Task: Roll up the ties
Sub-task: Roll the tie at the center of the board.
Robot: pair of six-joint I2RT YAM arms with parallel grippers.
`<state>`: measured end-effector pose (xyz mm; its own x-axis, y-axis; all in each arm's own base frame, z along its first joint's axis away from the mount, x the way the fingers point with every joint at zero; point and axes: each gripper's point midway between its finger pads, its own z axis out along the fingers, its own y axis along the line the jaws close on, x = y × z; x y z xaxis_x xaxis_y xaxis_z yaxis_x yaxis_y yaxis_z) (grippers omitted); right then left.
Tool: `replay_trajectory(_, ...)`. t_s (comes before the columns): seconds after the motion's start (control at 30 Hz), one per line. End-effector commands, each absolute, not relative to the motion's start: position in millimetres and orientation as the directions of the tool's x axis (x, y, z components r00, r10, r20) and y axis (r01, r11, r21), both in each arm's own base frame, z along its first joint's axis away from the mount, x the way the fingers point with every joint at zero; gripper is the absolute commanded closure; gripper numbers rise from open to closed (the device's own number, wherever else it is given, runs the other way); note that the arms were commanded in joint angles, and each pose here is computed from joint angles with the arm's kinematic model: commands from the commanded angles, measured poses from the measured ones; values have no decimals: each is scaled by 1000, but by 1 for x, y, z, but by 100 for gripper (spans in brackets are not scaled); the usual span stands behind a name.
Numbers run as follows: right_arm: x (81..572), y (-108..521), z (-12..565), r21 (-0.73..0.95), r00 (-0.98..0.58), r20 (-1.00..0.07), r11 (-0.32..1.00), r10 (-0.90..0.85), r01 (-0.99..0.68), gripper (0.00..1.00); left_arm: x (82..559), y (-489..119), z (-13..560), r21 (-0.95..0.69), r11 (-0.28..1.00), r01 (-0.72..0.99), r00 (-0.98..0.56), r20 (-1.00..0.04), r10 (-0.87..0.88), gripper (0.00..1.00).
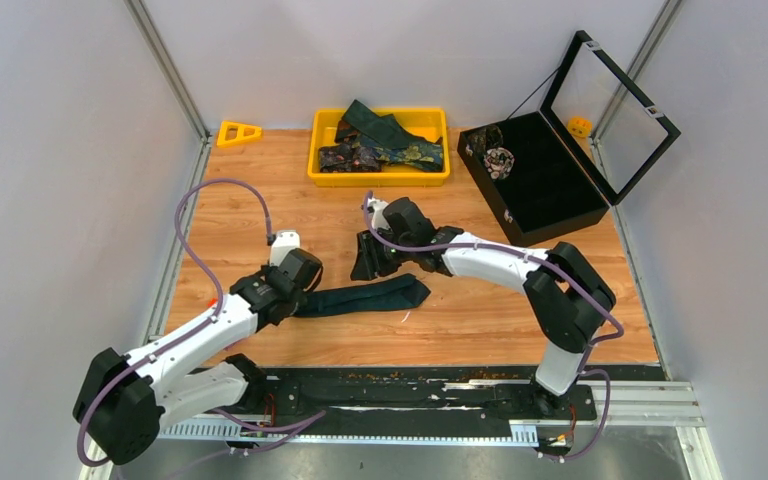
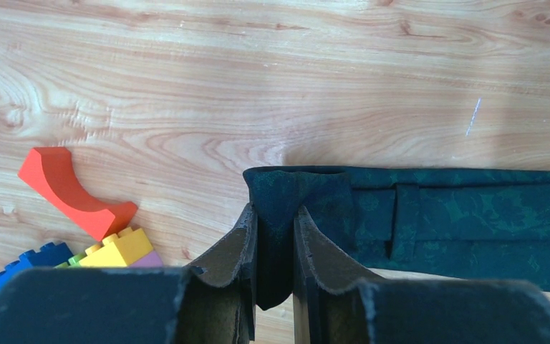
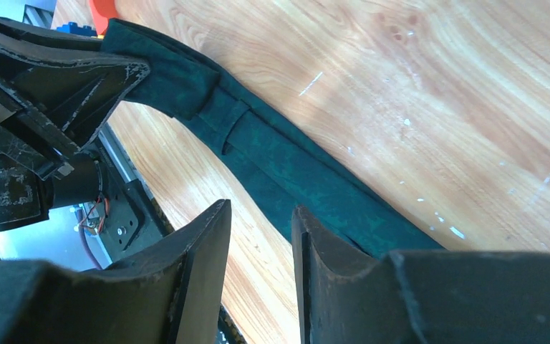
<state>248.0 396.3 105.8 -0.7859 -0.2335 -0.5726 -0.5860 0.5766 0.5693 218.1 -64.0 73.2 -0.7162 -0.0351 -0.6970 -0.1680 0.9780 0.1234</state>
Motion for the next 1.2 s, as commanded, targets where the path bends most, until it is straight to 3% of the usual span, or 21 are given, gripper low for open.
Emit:
replay_trajectory(0.0,258,392,130,562,-751,-634,558,-185,-611,62,229,-62,91,170,969,-177,-691,-723,1,100)
replay_trajectory(0.6,264,372,131,585,-765,-629,566,-136,-581,62,229,-72,94,379,910,-165,-696,-698,165,100)
replay_trajectory(1.17,266,358,136,604,-770,-630,561,-98,-566,62,224,-99,73,546,833,-83,-729,-603,323,100)
